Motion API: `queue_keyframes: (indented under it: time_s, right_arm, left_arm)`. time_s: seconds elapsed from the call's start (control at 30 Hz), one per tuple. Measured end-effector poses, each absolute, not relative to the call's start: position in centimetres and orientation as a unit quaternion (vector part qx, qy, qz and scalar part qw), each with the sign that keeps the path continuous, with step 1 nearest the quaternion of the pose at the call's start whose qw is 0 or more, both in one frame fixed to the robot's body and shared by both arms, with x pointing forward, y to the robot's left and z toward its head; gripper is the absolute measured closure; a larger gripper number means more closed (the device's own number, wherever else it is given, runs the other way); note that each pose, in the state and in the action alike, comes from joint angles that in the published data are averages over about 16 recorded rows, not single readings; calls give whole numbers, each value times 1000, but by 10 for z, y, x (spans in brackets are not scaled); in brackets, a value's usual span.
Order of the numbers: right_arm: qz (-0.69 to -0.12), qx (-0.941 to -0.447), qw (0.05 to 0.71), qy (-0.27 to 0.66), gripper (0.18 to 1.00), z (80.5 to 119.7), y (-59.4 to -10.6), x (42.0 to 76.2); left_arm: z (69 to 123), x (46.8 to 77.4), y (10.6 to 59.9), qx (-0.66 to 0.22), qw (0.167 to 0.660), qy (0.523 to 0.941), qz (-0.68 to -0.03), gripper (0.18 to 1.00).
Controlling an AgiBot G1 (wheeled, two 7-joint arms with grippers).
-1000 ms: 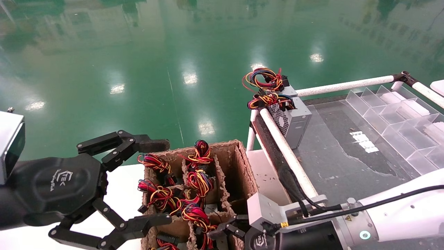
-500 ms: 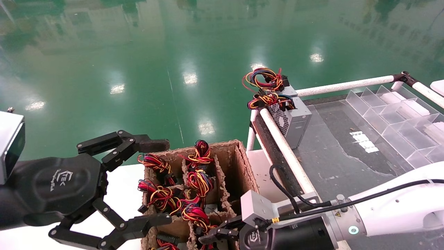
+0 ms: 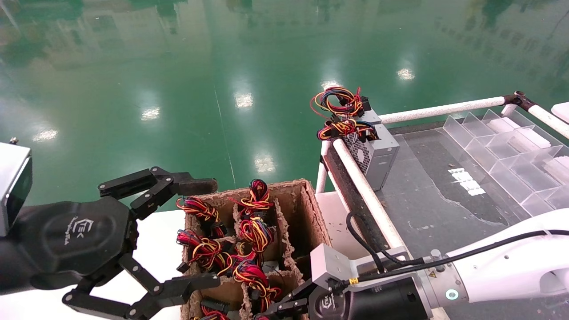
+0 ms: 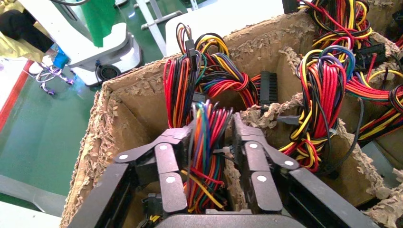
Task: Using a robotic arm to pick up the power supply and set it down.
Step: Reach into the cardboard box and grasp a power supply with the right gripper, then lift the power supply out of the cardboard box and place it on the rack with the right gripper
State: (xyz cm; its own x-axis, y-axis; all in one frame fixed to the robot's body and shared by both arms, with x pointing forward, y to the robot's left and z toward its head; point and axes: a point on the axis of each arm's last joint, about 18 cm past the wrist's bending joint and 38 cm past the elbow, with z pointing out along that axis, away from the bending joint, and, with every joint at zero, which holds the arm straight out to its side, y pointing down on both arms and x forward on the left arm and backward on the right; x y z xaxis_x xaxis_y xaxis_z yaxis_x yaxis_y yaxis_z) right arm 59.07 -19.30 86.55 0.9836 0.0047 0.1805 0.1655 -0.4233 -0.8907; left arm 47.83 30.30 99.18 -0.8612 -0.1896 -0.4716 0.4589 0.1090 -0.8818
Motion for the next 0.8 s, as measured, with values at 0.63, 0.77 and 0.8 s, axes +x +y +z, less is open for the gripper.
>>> queue_keyframes:
  time_s: [0.63, 0.77, 0.8]
  right_arm:
    - [-78, -825, 557, -49, 981, 874, -200, 585]
    - [-78, -819, 565, -51, 985, 878, -203, 581]
    - [-79, -818, 568, -52, 986, 879, -204, 580]
  left_arm:
    - [992, 478, 303, 96, 245, 703, -661, 183]
    - [992, 478, 303, 96, 245, 703, -661, 183]
    - [992, 478, 303, 96, 245, 703, -661, 183]
